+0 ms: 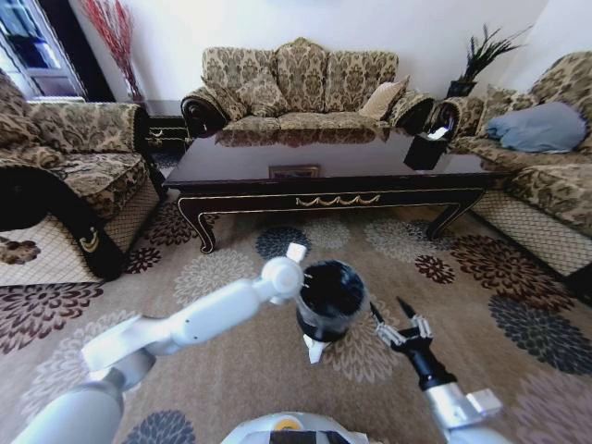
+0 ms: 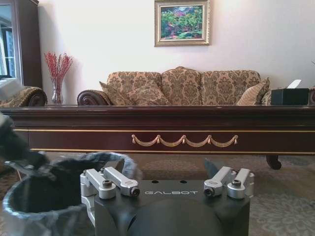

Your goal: Move to the front of the table and pick up the trash from the floor, then place it into the trash bin.

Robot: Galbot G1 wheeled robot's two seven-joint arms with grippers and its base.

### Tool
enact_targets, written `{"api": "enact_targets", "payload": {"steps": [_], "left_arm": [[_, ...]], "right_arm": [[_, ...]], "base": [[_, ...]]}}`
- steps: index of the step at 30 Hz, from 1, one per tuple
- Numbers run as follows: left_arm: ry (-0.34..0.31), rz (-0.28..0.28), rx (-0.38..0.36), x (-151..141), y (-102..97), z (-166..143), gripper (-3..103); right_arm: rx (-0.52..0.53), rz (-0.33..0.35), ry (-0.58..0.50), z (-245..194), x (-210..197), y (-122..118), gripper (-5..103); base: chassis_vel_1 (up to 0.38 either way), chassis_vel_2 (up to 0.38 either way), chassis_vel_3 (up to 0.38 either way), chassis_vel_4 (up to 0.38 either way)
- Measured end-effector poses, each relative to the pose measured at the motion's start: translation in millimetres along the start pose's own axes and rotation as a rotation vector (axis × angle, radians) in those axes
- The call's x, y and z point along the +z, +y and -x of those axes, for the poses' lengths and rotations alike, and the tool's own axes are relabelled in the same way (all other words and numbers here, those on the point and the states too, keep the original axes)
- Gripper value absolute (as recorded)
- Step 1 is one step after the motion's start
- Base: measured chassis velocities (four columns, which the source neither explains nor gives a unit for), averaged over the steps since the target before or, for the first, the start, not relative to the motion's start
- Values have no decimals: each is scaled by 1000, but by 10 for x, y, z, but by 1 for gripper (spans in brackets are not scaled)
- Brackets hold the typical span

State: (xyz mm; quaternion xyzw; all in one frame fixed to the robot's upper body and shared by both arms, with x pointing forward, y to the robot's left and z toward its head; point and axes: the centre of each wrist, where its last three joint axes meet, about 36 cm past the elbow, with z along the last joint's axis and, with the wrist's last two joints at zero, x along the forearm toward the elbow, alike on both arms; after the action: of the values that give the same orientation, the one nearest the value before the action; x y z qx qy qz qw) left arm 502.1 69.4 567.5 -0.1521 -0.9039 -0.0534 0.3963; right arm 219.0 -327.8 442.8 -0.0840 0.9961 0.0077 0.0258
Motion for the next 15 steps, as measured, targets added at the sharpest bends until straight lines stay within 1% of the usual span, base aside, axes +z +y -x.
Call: {"api": "enact_targets", "payload": {"steps": [2,3,4,5,6,7,8,9,11,12,13,15], "left_arm": [[0,-39,-18,86,258,-61,2],[0,-39,-18,86,258,-61,2],[1,-62,-25,156,403,-94,2],[3,-88,-46,265,597,-132,2],[5,-103,-64,343,735,-163,2],[5,-103,-64,343,735,-163,2],[4,-113,-76,395,839,-194,2],[2,-132,-104,486,1037,-270,2],[-7,-167,-139,574,1285,-385,2],[-7,-167,-139,574,1285,-385,2],[-16,-186,-150,599,1387,-454,2],[-34,-208,-161,620,1522,-539,2]], "right_arm": [[-30,-17,26,108,33,-174,99],[-30,-17,26,108,33,-174,99],[-53,-34,44,162,62,-261,100],[-81,-56,70,221,111,-353,100],[-102,-73,89,262,148,-422,100],[-102,-73,89,262,148,-422,100],[-119,-87,104,299,176,-478,100],[-144,-111,129,365,224,-578,100],[-176,-139,160,456,270,-705,100],[-176,-139,160,456,270,-705,100],[-192,-153,176,494,295,-772,100],[-213,-178,214,507,347,-901,100]], "base": [[0,0,0,0],[0,0,0,0],[0,0,0,0],[0,0,0,0],[0,0,0,0],[0,0,0,0],[0,0,0,0],[0,0,0,0],[0,0,0,0],[0,0,0,0],[0,0,0,0],[0,0,0,0]]}}
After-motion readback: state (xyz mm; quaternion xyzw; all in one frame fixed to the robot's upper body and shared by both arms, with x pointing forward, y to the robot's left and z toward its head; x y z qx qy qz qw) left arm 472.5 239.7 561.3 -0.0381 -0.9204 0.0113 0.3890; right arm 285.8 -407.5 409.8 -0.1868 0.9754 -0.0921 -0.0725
